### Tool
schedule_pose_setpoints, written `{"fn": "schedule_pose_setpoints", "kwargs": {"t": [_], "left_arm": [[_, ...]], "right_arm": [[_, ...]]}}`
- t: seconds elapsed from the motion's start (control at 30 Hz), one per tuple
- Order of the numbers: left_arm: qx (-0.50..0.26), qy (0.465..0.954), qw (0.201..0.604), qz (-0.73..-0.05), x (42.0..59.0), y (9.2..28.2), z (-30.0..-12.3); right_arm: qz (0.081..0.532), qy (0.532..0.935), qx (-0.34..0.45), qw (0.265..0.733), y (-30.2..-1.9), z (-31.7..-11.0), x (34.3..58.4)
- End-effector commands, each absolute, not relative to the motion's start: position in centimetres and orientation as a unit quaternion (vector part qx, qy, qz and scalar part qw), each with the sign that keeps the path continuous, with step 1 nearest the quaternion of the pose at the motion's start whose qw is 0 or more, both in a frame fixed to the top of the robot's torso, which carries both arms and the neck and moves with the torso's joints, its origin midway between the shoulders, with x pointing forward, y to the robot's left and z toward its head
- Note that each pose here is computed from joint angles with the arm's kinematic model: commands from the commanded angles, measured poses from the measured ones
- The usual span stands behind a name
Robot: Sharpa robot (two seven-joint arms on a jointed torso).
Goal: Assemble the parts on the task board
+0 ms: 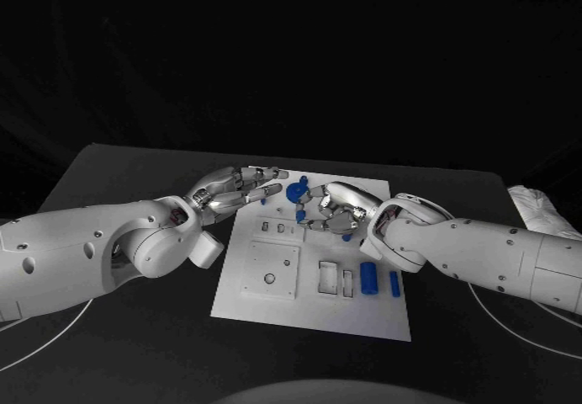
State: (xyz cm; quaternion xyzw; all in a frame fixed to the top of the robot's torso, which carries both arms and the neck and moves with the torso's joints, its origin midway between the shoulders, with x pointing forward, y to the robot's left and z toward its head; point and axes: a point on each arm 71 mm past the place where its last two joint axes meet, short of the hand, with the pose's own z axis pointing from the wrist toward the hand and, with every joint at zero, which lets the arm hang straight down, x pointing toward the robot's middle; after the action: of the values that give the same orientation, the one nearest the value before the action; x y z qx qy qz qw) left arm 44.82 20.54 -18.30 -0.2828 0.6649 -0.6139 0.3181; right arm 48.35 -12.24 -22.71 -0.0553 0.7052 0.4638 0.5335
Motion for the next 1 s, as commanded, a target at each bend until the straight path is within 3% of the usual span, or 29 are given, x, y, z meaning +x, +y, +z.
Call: {"fn": "schedule_pose_setpoints", "kwargs": {"t": [0.03, 1.0], "left_arm": [[-0.273, 0.661, 0.319, -0.622, 44.8, 20.3, -18.1], [-0.275, 0.668, 0.313, -0.616, 44.8, 20.1, -18.4]], "right_arm": [[0.441, 0.727, -0.077, 0.521, -11.8, -23.3, 48.2], [0.420, 0.741, -0.090, 0.516, -10.2, -23.9, 48.6]]}}
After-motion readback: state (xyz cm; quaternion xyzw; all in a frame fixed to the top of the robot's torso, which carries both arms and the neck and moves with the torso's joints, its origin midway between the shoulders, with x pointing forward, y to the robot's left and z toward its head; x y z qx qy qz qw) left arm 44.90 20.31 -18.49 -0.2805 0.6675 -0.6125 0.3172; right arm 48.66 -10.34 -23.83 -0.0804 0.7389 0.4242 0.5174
